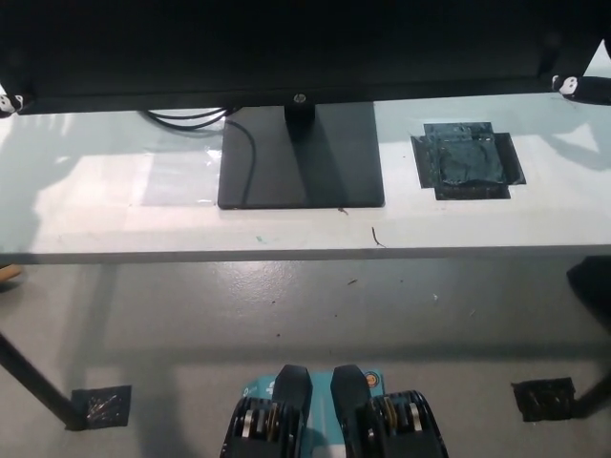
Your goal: The monitor is placed at the center of the table and the robot uses both its hand to grab the left and right sides of the monitor to tilt the angle of the monitor downwards
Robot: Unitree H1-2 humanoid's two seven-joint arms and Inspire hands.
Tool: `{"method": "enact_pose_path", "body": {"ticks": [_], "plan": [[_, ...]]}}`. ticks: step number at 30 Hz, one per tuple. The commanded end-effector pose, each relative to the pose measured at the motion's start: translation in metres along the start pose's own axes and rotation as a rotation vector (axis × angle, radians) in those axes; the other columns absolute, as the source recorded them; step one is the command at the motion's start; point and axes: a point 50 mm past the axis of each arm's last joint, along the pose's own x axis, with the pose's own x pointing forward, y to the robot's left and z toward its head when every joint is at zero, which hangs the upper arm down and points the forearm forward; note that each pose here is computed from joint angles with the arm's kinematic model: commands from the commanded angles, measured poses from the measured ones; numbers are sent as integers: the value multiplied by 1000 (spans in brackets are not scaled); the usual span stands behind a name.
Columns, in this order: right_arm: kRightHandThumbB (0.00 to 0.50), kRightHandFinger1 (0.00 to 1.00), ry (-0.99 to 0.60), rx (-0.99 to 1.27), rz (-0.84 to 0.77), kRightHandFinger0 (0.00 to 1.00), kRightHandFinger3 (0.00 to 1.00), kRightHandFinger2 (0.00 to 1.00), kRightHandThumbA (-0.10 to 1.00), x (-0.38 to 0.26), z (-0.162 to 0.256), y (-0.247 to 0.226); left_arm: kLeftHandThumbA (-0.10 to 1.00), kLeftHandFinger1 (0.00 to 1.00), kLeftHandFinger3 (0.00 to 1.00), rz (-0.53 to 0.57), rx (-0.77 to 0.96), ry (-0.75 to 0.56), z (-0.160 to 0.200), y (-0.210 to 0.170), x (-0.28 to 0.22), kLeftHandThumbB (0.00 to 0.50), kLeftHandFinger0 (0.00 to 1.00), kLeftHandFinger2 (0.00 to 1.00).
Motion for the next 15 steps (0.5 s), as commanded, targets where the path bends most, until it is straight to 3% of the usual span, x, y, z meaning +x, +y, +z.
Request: {"method": "enact_pose_path", "body": {"ticks": [1,7,10,14,15], "plan": [[500,1000,-220,-284,-456,1000,1000,1000,574,41,112,-73,808,1000,1000,405,247,200,1,143,36,476,1000,1000],[500,1000,-205,-300,-475,1000,1000,1000,579,41,116,-70,787,1000,1000,396,247,225,10,152,41,478,1000,1000],[500,1000,-215,-177,-401,1000,1000,1000,549,39,112,-60,763,1000,1000,388,153,220,6,128,36,500,1000,1000],[500,1000,-216,-171,-401,1000,1000,1000,549,39,112,-59,764,1000,1000,384,143,224,5,126,36,500,1000,1000],[500,1000,-221,-94,-359,1000,1000,1000,628,32,96,-46,849,1000,1000,291,11,249,1,100,31,488,1000,1000]]}}
